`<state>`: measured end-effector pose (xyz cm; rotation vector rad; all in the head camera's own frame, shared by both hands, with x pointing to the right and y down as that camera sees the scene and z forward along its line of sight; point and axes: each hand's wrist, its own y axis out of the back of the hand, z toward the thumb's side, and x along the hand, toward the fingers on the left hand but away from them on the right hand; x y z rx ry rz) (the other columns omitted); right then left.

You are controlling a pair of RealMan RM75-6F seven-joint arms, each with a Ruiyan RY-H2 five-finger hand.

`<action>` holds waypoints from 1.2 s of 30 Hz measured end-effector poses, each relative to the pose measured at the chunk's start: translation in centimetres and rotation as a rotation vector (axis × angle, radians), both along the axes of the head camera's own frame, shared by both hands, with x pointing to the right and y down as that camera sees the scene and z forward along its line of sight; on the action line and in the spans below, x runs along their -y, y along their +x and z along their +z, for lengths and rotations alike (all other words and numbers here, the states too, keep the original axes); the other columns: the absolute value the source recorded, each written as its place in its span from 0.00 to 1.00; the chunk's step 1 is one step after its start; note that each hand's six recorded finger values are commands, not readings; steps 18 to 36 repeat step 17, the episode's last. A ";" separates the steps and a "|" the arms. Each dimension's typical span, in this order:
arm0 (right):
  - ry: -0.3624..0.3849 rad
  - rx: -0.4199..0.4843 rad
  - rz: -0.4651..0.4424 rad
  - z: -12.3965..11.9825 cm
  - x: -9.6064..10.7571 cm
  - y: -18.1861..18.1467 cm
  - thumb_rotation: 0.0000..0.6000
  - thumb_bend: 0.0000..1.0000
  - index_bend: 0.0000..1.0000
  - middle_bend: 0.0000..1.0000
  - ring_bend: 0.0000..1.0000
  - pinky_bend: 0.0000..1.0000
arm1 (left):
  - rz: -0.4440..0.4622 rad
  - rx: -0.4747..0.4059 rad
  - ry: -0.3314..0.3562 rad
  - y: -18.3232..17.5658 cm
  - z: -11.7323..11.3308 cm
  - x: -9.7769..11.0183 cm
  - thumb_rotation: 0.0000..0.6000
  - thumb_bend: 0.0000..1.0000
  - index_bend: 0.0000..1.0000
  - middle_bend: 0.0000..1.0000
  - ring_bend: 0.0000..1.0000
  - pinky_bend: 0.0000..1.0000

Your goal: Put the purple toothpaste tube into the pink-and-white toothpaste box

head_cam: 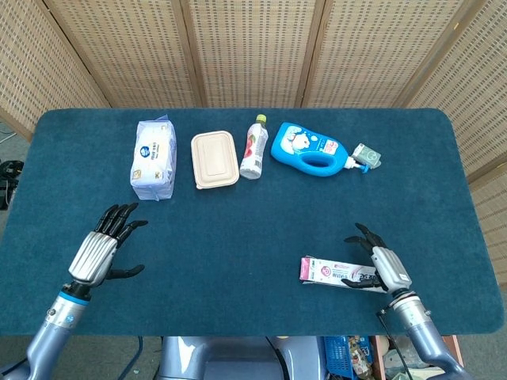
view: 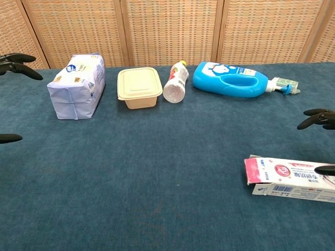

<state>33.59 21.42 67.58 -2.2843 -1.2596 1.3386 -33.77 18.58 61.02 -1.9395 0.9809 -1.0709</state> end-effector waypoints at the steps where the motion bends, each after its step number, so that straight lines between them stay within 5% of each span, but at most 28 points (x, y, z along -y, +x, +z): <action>1: 0.011 -0.015 -0.010 -0.2 -0.1 0.2 1.00 0.00 0.22 0.00 0.00 0.00 | -0.003 0.014 0.002 -0.2 0.0 -0.1 1.00 0.09 0.15 0.00 0.00 0.00; 8: 0.108 -0.198 -0.124 -1.9 -0.8 2.0 1.00 0.00 0.19 0.00 0.00 0.00 | -0.012 0.195 0.006 -2.8 -0.4 -1.7 1.00 0.09 0.09 0.00 0.00 0.00; 16: 0.269 -0.446 -0.186 -4.7 -2.0 4.2 1.00 0.00 0.14 0.00 0.00 0.00 | -0.084 0.381 -0.080 -6.5 -0.5 -4.3 1.00 0.09 0.08 0.00 0.00 0.00; 36: 0.279 -0.452 -0.182 -4.9 -2.1 4.3 1.00 0.00 0.13 0.00 0.00 0.00 | -0.095 0.386 -0.085 -6.8 -0.6 -4.3 1.00 0.09 0.08 0.00 0.00 0.00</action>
